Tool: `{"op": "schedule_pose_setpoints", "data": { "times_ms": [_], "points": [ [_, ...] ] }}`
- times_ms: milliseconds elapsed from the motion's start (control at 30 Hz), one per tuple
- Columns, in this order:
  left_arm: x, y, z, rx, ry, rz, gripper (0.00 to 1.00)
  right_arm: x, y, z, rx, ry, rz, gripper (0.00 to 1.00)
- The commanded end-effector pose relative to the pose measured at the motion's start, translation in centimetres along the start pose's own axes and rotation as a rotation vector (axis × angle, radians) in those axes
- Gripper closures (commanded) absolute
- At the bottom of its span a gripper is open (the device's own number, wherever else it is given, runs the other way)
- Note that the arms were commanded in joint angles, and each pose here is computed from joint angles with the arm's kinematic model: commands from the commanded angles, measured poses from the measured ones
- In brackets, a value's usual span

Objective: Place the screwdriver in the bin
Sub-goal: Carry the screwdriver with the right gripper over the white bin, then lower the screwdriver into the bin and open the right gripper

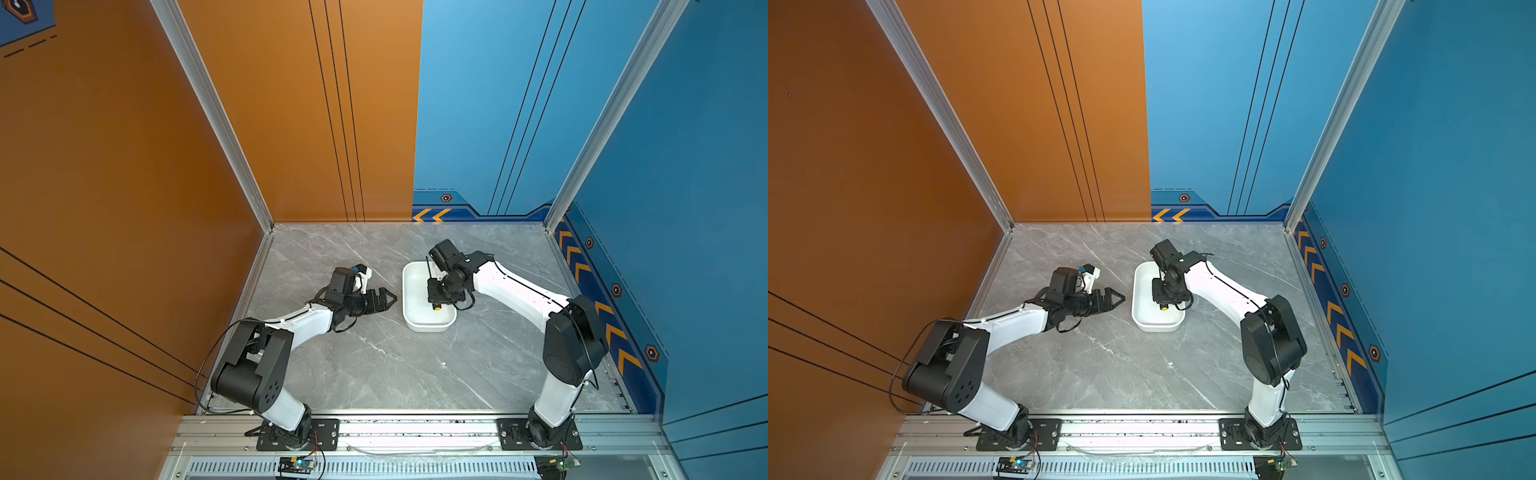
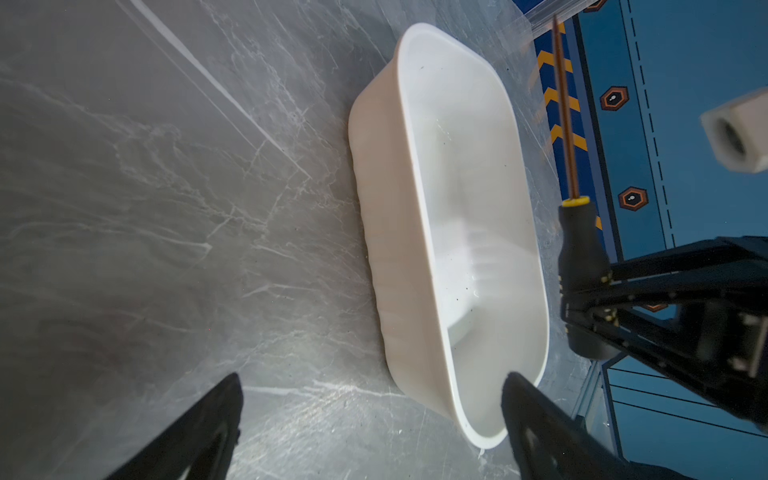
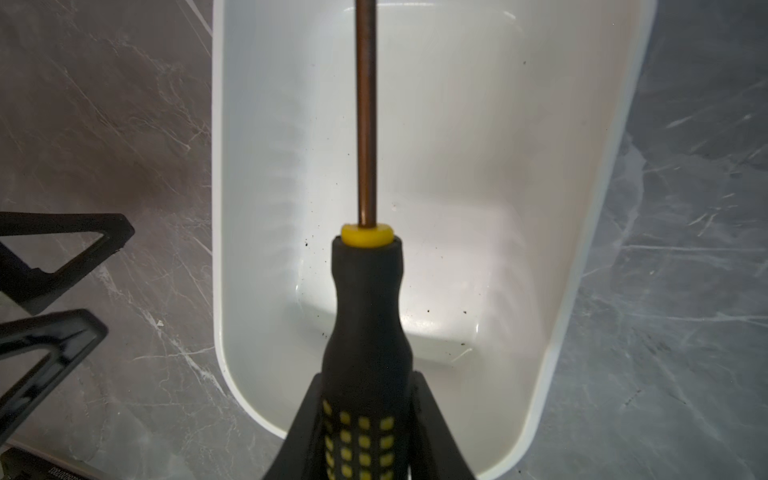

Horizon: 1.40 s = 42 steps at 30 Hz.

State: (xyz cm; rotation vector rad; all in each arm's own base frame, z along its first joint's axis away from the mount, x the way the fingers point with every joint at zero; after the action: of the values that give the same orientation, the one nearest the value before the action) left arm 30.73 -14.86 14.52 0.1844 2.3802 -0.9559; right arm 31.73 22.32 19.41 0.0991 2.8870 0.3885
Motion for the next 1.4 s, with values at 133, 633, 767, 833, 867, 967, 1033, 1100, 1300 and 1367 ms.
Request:
{"op": "schedule_pose_setpoints", "data": {
  "times_ms": [133, 633, 767, 833, 867, 967, 1033, 1100, 1300, 1367],
  "points": [
    [-0.2, -0.2, -0.7, 0.017, -0.002, 0.020, 0.02, 0.2, 0.6, 2.1, -0.013, 0.038, 0.017, 1.00],
    [0.0, 0.3, -0.4, 0.018, 0.014, 0.007, 0.02, 1.6, -0.2, 2.6, 0.004, 0.044, 0.053, 1.00],
    [0.0, 0.3, -0.3, 0.022, 0.018, 0.007, 0.02, 1.2, -0.1, 2.9, 0.013, 0.031, 0.066, 1.00],
    [0.0, 0.3, -0.3, 0.022, 0.019, 0.007, 0.02, 1.0, 0.0, 3.0, 0.021, 0.022, 0.077, 1.00],
    [0.0, 0.3, -0.3, 0.021, 0.019, 0.007, 0.02, 0.9, 0.0, 3.2, 0.029, 0.020, 0.087, 1.00],
    [0.0, 0.4, -0.3, 0.021, 0.019, 0.006, 0.02, 0.8, -0.2, 3.7, 0.044, 0.023, 0.119, 1.00],
    [0.0, 0.4, -0.3, 0.022, 0.020, 0.005, 0.02, 0.8, -0.1, 4.0, 0.046, 0.027, 0.125, 1.00],
    [-0.1, 0.5, -0.3, 0.024, 0.019, 0.005, 0.02, 0.7, 0.0, 4.3, 0.050, 0.031, 0.128, 1.00],
    [-0.2, 0.7, -0.3, 0.023, 0.018, 0.000, 0.02, 0.4, 0.3, 5.1, 0.051, 0.040, 0.136, 1.00],
    [-0.2, 0.7, -0.3, 0.025, 0.019, -0.001, 0.02, 0.3, 0.4, 5.3, 0.054, 0.042, 0.137, 1.00]
  ]
}}
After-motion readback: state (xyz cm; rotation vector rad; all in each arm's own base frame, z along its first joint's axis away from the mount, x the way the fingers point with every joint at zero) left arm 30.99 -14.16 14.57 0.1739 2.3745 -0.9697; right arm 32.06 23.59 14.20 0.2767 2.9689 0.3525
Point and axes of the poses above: each gripper's point midway between its finger pads, its own z axis out along the fingers, its own y axis along the line the jaws close on, x = y × z, the point moved 9 cm from there along -z, back along the fingers, and after that the axes turned 9 degrees about z, right-handed, at the moved point
